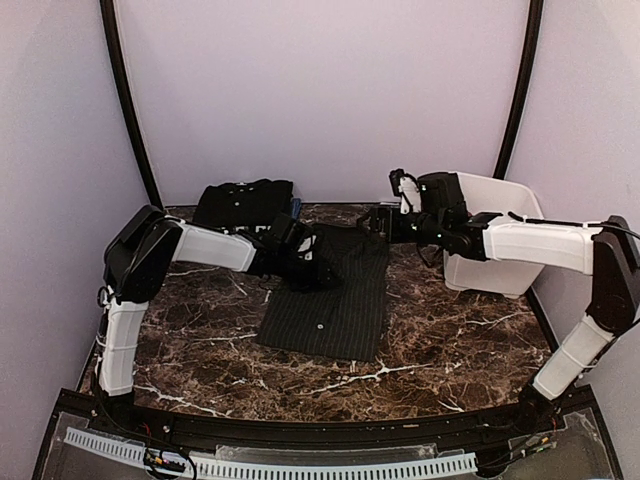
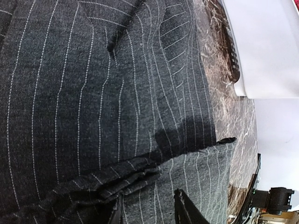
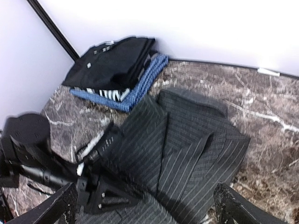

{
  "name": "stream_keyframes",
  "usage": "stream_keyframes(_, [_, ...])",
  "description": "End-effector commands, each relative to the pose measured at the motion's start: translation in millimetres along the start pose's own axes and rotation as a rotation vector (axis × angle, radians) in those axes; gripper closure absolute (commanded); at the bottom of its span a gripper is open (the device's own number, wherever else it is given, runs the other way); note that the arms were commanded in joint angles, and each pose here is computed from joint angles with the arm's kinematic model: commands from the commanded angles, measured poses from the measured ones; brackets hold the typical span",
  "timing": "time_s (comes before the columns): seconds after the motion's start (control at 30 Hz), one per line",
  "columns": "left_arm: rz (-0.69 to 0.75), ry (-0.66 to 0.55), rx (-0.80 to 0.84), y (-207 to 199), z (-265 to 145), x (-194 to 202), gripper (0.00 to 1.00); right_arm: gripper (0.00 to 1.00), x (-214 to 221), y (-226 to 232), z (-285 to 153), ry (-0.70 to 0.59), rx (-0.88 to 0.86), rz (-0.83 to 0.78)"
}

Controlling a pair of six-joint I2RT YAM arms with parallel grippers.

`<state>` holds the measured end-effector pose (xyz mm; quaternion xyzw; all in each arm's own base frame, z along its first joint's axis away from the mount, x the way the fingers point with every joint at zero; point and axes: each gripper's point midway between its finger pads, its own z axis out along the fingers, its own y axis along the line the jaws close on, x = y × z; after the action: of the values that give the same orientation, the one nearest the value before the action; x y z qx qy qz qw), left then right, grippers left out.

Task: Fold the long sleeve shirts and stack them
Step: Smooth out the 2/3-rectangle-folded shirt at the center of the board.

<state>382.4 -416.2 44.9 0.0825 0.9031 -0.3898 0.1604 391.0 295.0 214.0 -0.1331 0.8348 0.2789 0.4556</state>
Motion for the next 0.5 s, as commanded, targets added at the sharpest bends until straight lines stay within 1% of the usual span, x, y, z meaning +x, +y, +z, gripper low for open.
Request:
stream_keyframes(0.0, [0.003, -0.072, 0.005, -10.1, -3.0, -24.9, 0.63, 0.01, 14.0, 15.0, 1.5, 0.047, -0.114, -0.039])
stream_keyframes(0.07, [0.014, -0.083, 0.001, -16.3, -9.0, -30.9, 0.63, 0.07, 32.8, 21.1, 7.9, 0.129, -0.167, -0.024])
stream_keyframes(0.13, [0.032, -0.111, 0.000, -26.7, -22.7, -38.6, 0.63, 0.11, 52.0, 22.0, 13.2, 0.195, -0.192, 0.037])
stream_keyframes(0.2, [0.048, -0.146, -0.007, -35.8, -40.5, -44.6, 0.62, 0.17, 70.6, 20.1, 18.0, 0.237, -0.200, 0.110])
stream_keyframes(0.3, [0.047, -0.169, -0.051, -35.9, -65.7, -43.9, 0.59, 0.23, 96.9, 14.8, 24.9, 0.306, -0.196, 0.194])
stream_keyframes(0.33, [0.037, -0.171, -0.070, -32.3, -78.1, -40.5, 0.58, 0.25, 103.8, 15.1, 27.0, 0.326, -0.202, 0.218])
stream_keyframes(0.37, [0.022, -0.154, -0.092, -22.2, -81.4, -30.7, 0.58, 0.27, 109.6, 15.2, 29.2, 0.339, -0.209, 0.238])
stream_keyframes(0.4, [0.018, -0.169, -0.090, -23.4, -95.2, -32.3, 0.58, 0.31, 115.4, 15.2, 32.2, 0.349, -0.216, 0.255])
stream_keyframes(0.43, [0.008, -0.165, -0.099, -17.4, -105.1, -23.2, 0.58, 0.36, 123.1, 13.8, 35.9, 0.373, -0.215, 0.270])
stream_keyframes(0.47, [0.000, -0.167, -0.103, -12.4, -112.0, -21.4, 0.58, 0.43, 128.5, 12.2, 38.3, 0.390, -0.209, 0.286])
